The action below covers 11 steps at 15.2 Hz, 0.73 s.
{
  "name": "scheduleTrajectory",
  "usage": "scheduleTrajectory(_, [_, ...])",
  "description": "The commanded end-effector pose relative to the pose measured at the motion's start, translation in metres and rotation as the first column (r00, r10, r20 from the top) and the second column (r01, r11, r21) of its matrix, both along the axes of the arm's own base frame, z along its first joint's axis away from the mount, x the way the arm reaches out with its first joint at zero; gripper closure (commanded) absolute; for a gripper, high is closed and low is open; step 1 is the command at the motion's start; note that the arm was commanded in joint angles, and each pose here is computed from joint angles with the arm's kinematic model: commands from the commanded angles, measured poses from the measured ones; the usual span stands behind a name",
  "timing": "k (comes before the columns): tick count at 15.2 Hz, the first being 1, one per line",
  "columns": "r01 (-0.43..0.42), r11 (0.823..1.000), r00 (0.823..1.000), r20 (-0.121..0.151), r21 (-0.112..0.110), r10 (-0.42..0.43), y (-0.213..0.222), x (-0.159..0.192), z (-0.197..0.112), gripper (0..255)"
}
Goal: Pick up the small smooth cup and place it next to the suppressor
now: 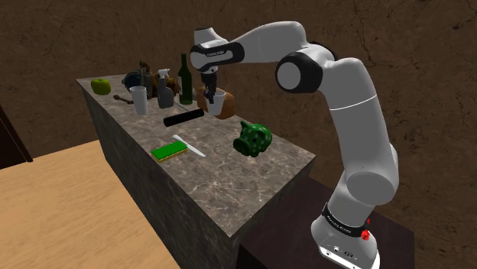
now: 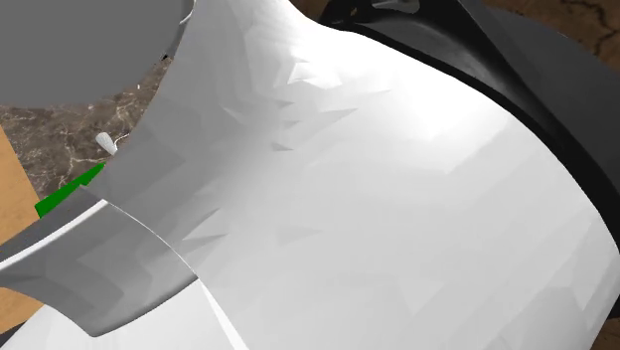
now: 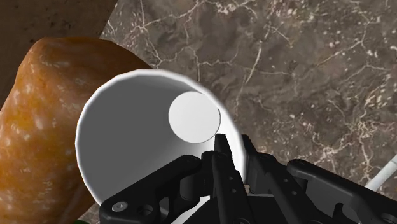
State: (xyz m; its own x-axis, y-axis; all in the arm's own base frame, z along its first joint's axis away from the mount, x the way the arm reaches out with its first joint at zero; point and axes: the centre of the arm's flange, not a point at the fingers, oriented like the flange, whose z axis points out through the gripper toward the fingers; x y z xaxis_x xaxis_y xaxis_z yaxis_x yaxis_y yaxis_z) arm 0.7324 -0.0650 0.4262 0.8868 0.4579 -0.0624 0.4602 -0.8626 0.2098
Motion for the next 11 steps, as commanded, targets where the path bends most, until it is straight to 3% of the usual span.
scheduleTrajectory(1, [0.000, 1.000, 1.000, 0.001, 0.000, 0.000, -0.001, -0.001, -0.011, 255])
scheduleTrajectory(11, [0.000, 1.000, 1.000, 0.001, 0.000, 0.000, -0.001, -0.001, -0.058, 255])
